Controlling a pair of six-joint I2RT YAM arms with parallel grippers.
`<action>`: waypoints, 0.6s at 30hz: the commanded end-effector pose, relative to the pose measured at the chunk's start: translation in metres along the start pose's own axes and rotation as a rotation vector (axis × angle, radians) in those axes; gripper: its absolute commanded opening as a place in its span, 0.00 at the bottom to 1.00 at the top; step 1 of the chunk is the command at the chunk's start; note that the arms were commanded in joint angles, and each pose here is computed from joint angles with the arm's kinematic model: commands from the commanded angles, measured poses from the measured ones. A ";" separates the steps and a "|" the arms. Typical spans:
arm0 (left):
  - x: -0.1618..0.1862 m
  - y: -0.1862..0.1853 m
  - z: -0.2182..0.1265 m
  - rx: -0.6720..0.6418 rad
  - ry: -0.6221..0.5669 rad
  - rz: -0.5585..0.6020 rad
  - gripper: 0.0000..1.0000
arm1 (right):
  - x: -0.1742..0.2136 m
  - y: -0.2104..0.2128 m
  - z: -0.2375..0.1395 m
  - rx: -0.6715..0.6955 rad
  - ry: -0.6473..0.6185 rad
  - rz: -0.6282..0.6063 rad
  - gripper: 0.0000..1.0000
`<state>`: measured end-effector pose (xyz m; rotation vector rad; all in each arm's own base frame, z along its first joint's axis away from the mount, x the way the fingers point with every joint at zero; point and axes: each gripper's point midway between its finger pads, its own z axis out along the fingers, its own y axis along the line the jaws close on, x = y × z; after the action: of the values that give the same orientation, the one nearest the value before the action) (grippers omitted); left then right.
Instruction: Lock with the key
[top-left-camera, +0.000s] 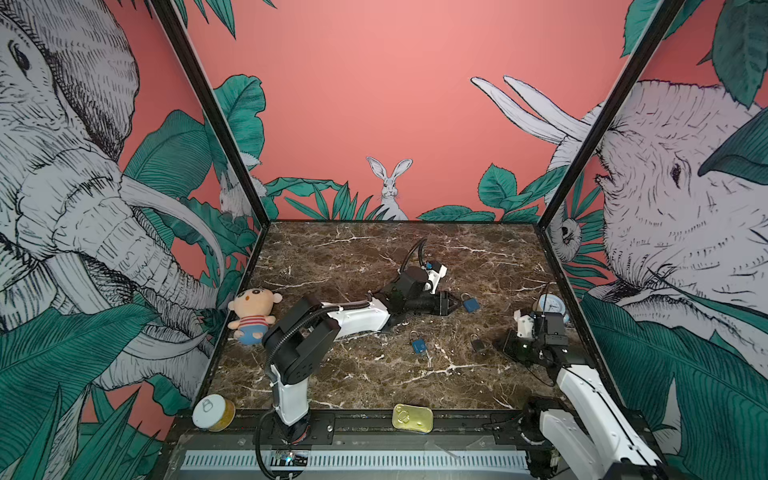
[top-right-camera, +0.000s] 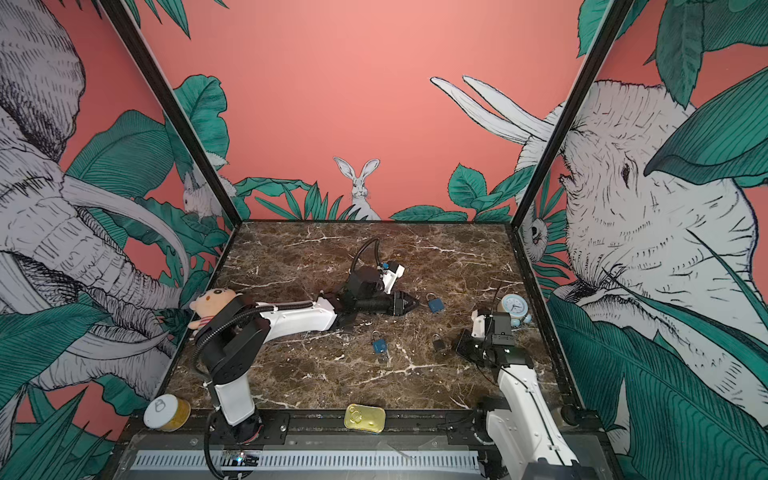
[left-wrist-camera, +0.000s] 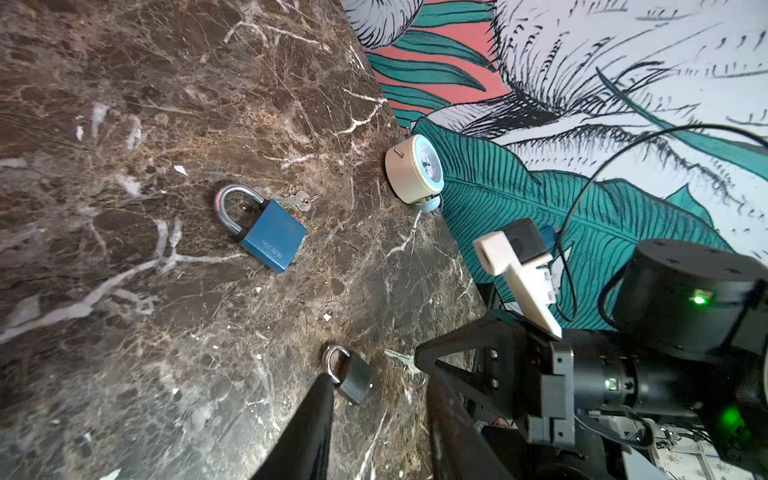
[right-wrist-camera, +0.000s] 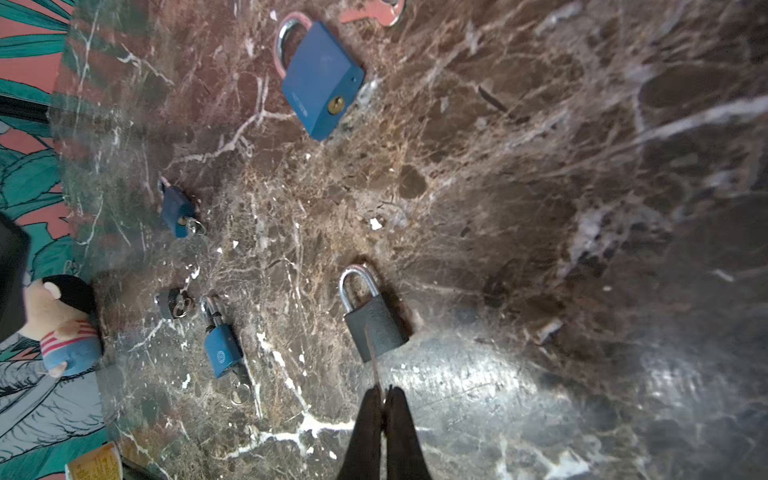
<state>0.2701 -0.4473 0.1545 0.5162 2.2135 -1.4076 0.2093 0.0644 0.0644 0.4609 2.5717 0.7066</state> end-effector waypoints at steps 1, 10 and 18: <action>-0.027 -0.021 -0.015 0.056 -0.103 0.039 0.40 | -0.012 -0.001 0.006 0.015 -0.037 -0.045 0.00; -0.030 -0.021 -0.015 0.060 -0.106 0.040 0.40 | -0.024 -0.002 0.017 0.035 -0.037 -0.077 0.00; -0.027 -0.015 -0.015 0.051 -0.103 0.029 0.40 | -0.026 0.002 0.027 0.025 -0.020 -0.092 0.00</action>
<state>0.2798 -0.4460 0.1647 0.4903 2.1509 -1.4292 0.2295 0.0650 0.0412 0.4024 2.6218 0.6479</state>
